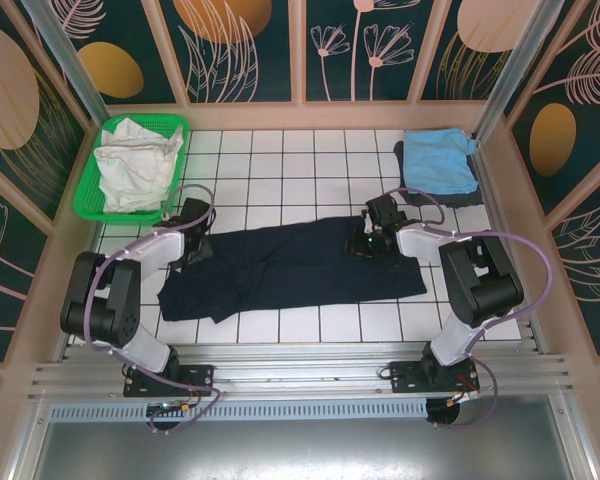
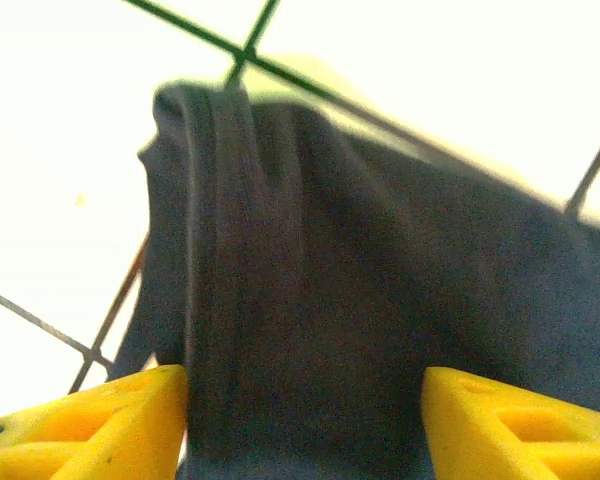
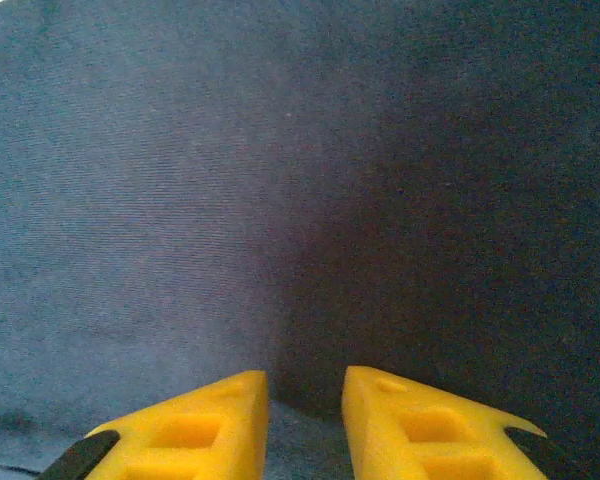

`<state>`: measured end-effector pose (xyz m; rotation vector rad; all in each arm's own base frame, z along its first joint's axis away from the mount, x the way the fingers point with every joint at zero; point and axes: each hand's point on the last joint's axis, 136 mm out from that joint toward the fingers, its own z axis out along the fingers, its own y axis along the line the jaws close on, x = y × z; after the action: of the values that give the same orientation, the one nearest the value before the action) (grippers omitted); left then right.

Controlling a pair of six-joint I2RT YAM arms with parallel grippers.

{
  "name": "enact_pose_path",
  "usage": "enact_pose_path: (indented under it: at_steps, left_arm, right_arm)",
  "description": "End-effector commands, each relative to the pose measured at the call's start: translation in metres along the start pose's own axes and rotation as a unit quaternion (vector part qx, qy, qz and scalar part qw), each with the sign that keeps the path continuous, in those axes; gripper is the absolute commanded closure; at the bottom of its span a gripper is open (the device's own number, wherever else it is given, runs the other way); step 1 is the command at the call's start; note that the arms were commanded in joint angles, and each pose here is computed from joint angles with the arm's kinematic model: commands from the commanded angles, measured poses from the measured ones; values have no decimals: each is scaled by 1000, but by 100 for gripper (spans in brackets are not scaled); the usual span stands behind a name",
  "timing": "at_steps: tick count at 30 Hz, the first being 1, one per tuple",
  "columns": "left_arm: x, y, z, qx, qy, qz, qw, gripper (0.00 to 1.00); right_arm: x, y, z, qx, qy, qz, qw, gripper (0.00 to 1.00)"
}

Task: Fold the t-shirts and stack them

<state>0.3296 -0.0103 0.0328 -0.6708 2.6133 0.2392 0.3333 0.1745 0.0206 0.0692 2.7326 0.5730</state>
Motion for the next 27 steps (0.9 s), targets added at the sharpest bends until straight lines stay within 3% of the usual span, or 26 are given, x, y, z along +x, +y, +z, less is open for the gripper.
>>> enact_pose_path:
  at_steps: [1, 8, 13, 27]
  left_arm:
    - [-29, -5, -3, -6, -34, 9, 999, 42]
    - [-35, -5, 6, -17, -27, 18, 999, 82]
    - [-52, -6, -1, -11, -42, 12, 999, 99]
    - [-95, -2, -3, 27, -58, -17, 998, 100]
  right_arm:
    - [23, -23, 12, 36, 25, 16, 999, 72]
    - [33, -41, 15, 70, 35, 14, 997, 73]
    - [34, -50, 12, 89, 38, 12, 995, 73]
    - [44, -55, 14, 80, 48, 26, 995, 73]
